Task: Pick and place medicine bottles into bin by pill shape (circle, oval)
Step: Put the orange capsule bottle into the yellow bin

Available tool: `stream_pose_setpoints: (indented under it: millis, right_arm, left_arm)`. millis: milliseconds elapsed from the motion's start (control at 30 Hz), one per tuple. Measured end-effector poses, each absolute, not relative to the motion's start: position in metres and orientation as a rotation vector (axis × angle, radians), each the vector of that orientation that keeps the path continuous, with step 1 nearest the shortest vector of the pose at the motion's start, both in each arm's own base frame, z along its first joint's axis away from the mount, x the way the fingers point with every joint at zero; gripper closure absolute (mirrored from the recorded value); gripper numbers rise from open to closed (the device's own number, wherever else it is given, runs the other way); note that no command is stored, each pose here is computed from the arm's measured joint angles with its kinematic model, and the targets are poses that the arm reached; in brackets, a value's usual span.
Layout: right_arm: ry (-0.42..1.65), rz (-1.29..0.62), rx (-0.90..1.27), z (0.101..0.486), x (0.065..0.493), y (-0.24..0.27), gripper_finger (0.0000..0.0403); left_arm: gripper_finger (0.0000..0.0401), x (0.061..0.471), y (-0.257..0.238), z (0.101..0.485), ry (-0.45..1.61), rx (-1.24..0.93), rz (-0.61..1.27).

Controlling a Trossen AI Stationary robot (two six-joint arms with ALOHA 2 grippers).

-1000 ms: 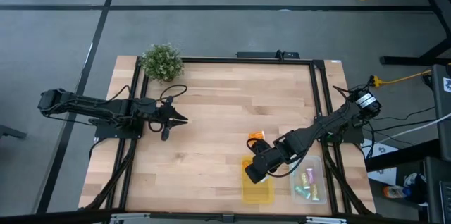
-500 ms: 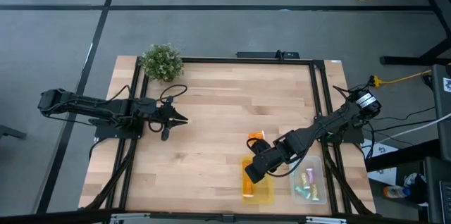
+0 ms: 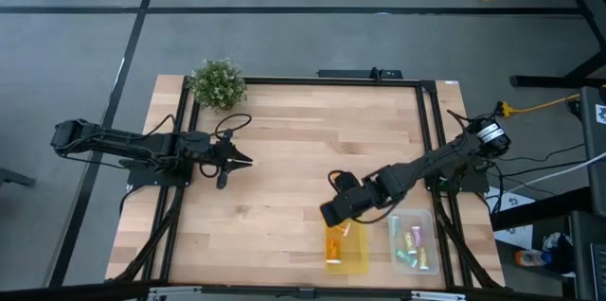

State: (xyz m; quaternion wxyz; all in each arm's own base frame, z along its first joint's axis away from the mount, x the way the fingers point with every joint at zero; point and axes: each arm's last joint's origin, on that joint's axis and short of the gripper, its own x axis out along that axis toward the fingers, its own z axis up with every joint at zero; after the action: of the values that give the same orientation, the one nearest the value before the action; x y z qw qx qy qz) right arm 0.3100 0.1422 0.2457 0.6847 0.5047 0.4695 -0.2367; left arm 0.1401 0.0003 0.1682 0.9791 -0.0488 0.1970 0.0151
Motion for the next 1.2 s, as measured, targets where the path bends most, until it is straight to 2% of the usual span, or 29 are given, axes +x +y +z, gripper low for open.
stream_pose_setpoints:
  millis: [233, 500, 633, 1000, 1200]
  right_arm:
    - [1.034, -0.480, 1.010, 0.265, 0.323, 0.118, 0.0139]
    - [1.248, -0.741, 0.878, 0.270, 0.302, 0.088, 0.0139]
    - [1.258, -0.788, 0.797, 0.264, 0.297, 0.085, 0.0139]
    - [1.292, -0.535, 0.540, 0.261, 0.309, 0.071, 0.0139]
    - [1.403, -0.370, 0.370, 0.243, 0.322, 0.056, 0.0139]
  left_arm:
    - [0.0351, 0.140, 0.000, 0.168, 0.397, -0.099, 0.030]
    - [0.0351, 0.140, 0.000, 0.168, 0.397, -0.099, 0.030]
    - [0.0351, 0.140, 0.000, 0.168, 0.397, -0.099, 0.030]
    - [0.0351, 0.140, 0.000, 0.168, 0.397, -0.099, 0.030]
    - [0.0351, 0.140, 0.000, 0.168, 0.398, -0.099, 0.030]
